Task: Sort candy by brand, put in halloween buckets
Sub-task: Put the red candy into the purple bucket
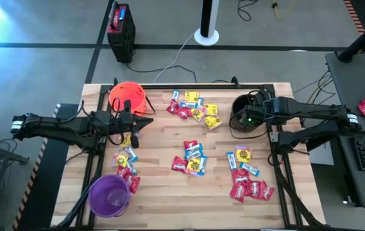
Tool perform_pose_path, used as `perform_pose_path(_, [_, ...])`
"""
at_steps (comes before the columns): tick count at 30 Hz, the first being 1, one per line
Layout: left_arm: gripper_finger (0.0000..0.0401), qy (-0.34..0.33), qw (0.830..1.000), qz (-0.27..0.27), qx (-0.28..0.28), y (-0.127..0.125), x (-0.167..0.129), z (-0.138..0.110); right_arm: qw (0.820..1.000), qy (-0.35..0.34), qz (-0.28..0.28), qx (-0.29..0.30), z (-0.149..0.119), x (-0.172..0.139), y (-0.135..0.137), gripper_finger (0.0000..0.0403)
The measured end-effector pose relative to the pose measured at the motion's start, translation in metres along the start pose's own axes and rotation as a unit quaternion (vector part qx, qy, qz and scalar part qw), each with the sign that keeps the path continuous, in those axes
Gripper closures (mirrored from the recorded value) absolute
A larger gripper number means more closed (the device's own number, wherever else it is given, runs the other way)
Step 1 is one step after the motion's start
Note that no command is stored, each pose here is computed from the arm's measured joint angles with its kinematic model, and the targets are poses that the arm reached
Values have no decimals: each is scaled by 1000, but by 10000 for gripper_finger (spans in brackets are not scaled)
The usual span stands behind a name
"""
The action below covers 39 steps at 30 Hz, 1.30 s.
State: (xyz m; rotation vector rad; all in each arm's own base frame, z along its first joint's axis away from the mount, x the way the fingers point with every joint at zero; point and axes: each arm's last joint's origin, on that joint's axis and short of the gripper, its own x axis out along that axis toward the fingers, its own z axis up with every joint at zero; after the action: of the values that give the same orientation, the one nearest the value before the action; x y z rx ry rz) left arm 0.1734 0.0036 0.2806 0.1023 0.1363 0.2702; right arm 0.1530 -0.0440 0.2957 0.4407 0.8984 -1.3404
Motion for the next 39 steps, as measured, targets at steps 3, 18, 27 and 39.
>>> perform_pose_path(3, [401,4,1000,0,-9,-1,2,-1,999,-21,33,-17,5,-1,7,212])
perform_pose_path(18, [401,43,993,-47,-98,-24,36,-18,936,-136,260,-194,-5,-20,61,211])
perform_pose_path(27, [401,184,959,-214,-31,-43,51,-30,923,-138,302,-193,-23,-32,70,211])
perform_pose_path(39, [401,264,926,-263,62,-94,84,-32,926,-131,286,-210,-33,-22,82,211])
